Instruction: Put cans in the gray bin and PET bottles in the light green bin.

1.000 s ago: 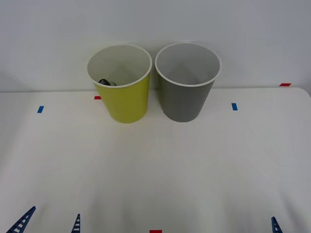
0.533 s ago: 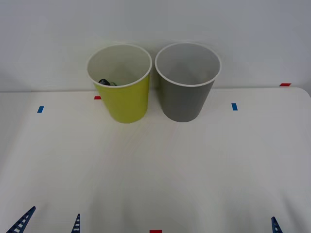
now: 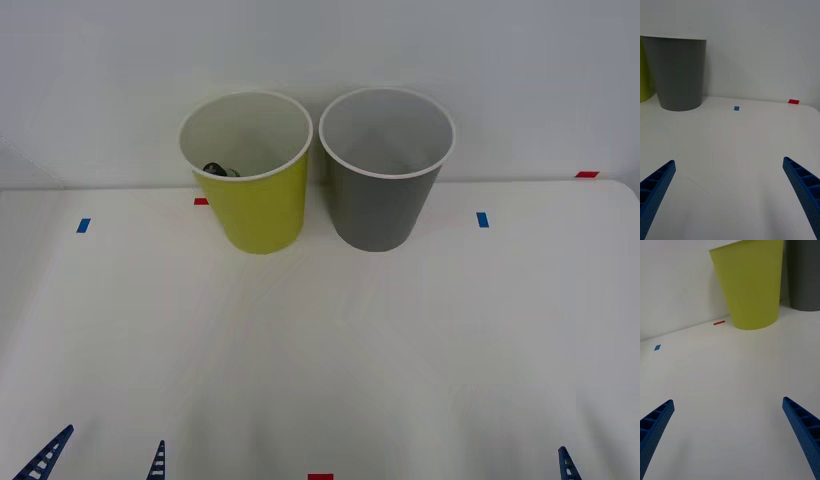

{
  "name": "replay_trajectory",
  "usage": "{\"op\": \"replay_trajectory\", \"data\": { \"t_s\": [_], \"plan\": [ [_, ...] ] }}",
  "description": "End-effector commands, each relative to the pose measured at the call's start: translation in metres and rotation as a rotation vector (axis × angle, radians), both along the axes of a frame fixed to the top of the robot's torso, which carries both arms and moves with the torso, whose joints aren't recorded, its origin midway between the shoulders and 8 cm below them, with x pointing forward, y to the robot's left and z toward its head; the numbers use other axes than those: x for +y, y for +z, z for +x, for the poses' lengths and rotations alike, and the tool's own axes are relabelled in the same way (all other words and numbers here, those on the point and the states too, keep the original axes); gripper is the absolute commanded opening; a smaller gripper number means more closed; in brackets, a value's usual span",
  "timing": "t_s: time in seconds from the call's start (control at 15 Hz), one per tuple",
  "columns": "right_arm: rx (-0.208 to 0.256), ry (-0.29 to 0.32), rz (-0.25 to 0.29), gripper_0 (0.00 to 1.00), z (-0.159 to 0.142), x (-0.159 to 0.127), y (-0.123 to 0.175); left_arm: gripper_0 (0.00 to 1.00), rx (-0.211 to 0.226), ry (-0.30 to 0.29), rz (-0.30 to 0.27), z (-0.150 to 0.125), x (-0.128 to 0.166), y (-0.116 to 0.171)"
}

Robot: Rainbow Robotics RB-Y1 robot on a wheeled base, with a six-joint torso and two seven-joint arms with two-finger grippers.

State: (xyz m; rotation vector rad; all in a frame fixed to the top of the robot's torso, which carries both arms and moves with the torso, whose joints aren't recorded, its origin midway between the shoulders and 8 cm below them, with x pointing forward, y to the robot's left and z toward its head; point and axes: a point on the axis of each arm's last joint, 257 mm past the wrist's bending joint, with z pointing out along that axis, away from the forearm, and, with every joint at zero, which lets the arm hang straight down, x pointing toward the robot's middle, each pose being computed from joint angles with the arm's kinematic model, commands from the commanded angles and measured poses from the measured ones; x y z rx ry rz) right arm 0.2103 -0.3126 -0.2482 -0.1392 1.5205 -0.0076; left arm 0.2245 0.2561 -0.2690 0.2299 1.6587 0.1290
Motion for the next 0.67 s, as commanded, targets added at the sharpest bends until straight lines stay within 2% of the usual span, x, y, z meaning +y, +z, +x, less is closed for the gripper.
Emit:
{"op": "replay_trajectory", "data": {
  "t_s": [0.07, 0.67],
  "plan": [
    [0.0, 0.0, 0.0, 1.0, 0.0, 0.0, 0.0, 1.0, 0.0, 0.0, 0.0, 0.0, 0.0, 0.0],
    [0.0, 0.0, 0.0, 1.0, 0.0, 0.0, 0.0, 1.0, 0.0, 0.0, 0.0, 0.0, 0.0, 0.0]
  ]
}}
